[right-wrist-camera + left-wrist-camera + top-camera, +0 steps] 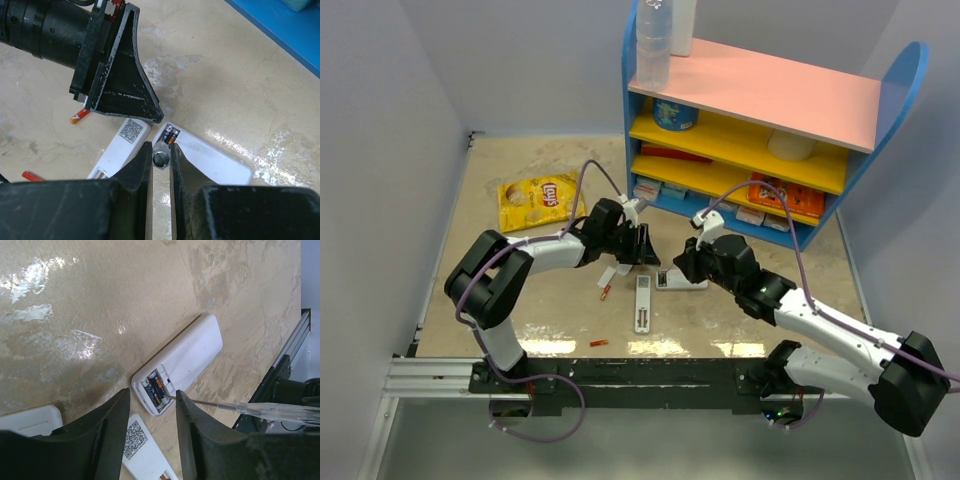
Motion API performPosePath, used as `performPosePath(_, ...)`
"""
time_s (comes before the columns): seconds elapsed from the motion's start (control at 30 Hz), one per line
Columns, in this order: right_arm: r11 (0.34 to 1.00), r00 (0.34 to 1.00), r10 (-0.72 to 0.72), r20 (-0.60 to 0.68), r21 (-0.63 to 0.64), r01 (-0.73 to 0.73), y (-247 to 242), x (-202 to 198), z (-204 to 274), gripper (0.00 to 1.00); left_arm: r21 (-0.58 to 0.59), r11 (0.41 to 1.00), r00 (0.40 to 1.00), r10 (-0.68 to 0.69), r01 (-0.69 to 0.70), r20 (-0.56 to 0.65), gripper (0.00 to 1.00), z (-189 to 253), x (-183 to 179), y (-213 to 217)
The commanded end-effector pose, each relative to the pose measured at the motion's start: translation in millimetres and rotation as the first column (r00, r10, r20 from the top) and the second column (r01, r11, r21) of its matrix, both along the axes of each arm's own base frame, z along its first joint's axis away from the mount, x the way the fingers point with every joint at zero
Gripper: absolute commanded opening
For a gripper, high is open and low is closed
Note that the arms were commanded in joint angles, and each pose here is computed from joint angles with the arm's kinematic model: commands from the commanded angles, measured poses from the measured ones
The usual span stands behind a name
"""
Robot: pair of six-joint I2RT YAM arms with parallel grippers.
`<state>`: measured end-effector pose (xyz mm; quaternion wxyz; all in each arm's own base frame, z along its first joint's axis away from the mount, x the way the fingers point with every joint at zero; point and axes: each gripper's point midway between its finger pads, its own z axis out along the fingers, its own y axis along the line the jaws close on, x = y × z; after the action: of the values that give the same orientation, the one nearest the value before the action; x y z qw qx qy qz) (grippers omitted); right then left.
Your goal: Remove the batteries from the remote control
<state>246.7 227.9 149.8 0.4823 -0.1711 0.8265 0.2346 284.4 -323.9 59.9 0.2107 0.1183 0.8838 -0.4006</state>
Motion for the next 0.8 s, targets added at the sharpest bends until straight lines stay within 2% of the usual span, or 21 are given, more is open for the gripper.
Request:
performPosePath(0.0,0.999,0.998,0.034,0.049,-0.005,-0.034,5.9,5.0,9.7,0.00,-0.063,0.998,1.000,-0.010,0.011,0.028,0.46,19.5,6.4,-8.3)
performPosePath(0.5,0.995,0.998,0.055,0.032,-0.080,-0.052,9.3,12.3,-1.4,0.00,-0.056,0.998,1.000,-0.020,0.019,-0.017,0.43,4.9,9.5,-13.6)
performPosePath(0.77,0.989,0.998,0.062,-0.026,-0.129,-0.065,18.0,19.7,-22.4,0.00,-0.020,1.000,0.999,-0.007,0.007,-0.034,0.42,-9.1,13.2,-11.4)
